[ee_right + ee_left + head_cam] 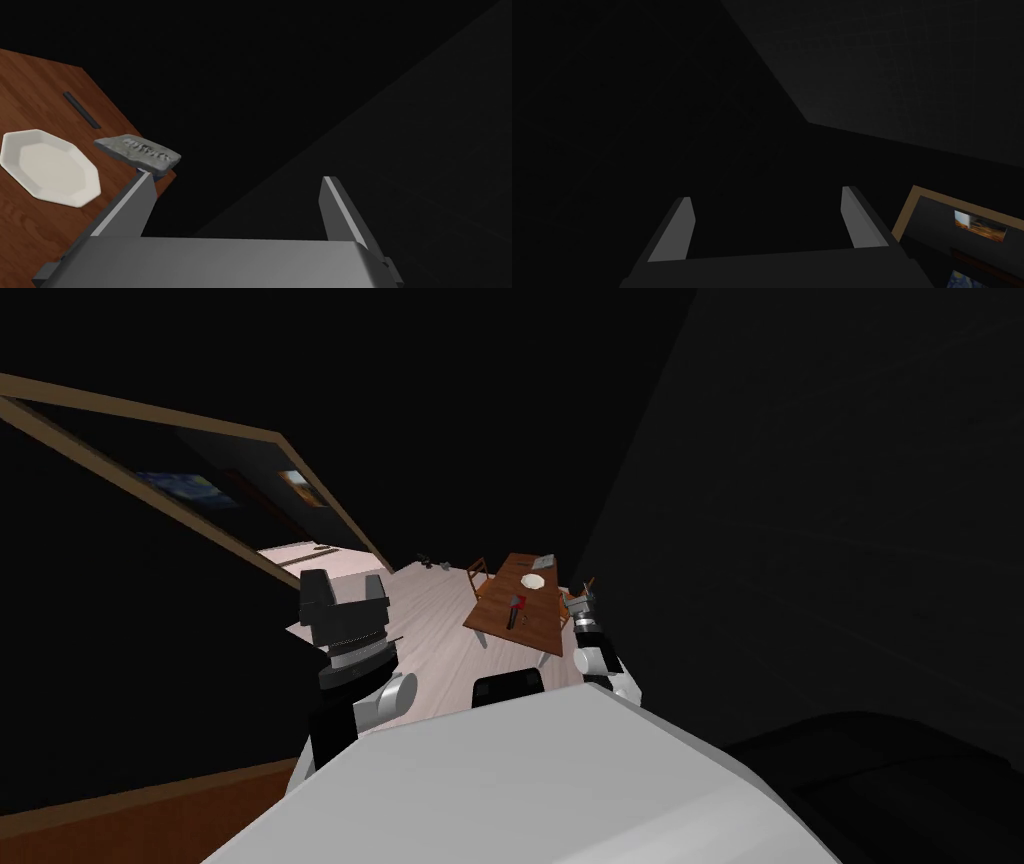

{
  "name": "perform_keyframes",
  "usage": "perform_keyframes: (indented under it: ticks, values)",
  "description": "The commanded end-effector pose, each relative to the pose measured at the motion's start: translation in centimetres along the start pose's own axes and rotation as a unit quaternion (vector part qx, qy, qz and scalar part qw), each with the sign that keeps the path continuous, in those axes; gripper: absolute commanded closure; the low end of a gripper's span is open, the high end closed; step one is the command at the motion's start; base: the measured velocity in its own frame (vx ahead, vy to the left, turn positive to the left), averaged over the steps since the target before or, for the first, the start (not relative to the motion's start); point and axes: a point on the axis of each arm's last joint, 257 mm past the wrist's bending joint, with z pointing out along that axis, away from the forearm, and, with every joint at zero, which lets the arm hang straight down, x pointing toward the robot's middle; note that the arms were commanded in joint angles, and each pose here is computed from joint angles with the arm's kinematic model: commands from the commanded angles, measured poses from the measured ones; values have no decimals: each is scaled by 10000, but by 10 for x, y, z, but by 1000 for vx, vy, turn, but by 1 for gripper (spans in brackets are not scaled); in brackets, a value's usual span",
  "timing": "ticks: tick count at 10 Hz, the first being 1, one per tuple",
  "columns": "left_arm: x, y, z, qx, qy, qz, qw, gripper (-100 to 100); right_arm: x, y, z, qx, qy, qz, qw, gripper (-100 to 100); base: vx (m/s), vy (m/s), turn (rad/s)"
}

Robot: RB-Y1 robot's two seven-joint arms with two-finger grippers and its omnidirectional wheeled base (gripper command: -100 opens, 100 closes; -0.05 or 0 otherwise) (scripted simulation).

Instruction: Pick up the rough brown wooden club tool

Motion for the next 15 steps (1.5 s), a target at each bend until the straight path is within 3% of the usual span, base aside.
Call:
perform_keyframes:
  ticks: [1,2,3,4,6,7,8,9,10,11,12,13,14,15]
  values:
    - [0,0,0,0,0,0,10000,0,-20,-13,-3,161,-232,246,9993,-100,-1,20,133]
    - [0,0,0,0,0,1,10000,0,-43,-22,-3,295,-481,537,9970,-100,-3,29,254]
    - [0,0,0,0,0,0,10000,0,-46,-24,-4,317,-518,553,9966,-100,-2,17,95]
    - [0,0,0,-1,0,1,10000,0,-62,-26,-3,374,-709,872,9930,-100,0,24,209]
    - [0,0,0,-1,0,1,10000,0,-73,-35,-8,456,-825,870,9917,-100,3,9,56]
    - [0,0,0,-1,0,1,10000,0,-95,-42,-10,541,-1099,1204,9851,-100,4,16,264]
    - [0,0,0,0,0,0,10000,0,-100,-46,-12,575,-1150,1197,9844,-100,5,7,130]
    - [0,0,0,-1,0,1,10000,0,-120,-50,-14,627,-1402,1528,9762,-100,8,17,234]
    - [0,0,0,0,0,1,10000,0,-127,-56,-19,674,-1489,1532,9746,-100,8,12,144]
    - [0,0,0,-1,0,1,10000,0,-148,-61,-23,713,-1762,1868,9638,-100,5,17,234]
    - [0,0,0,0,0,1,10000,0,-154,-66,-27,748,-1837,1872,9621,-100,5,9,148]
    - [0,0,0,-1,0,1,10000,0,-175,-71,-32,768,-2117,2213,9489,-100,7,16,234]
    - [0,0,0,-1,0,1,10000,0,-181,-75,-37,798,-2191,2215,9469,-100,10,12,174]
    - [0,0,0,-1,0,1,10000,0,-198,-78,-40,792,-2424,2522,9335,-100,9,15,336]
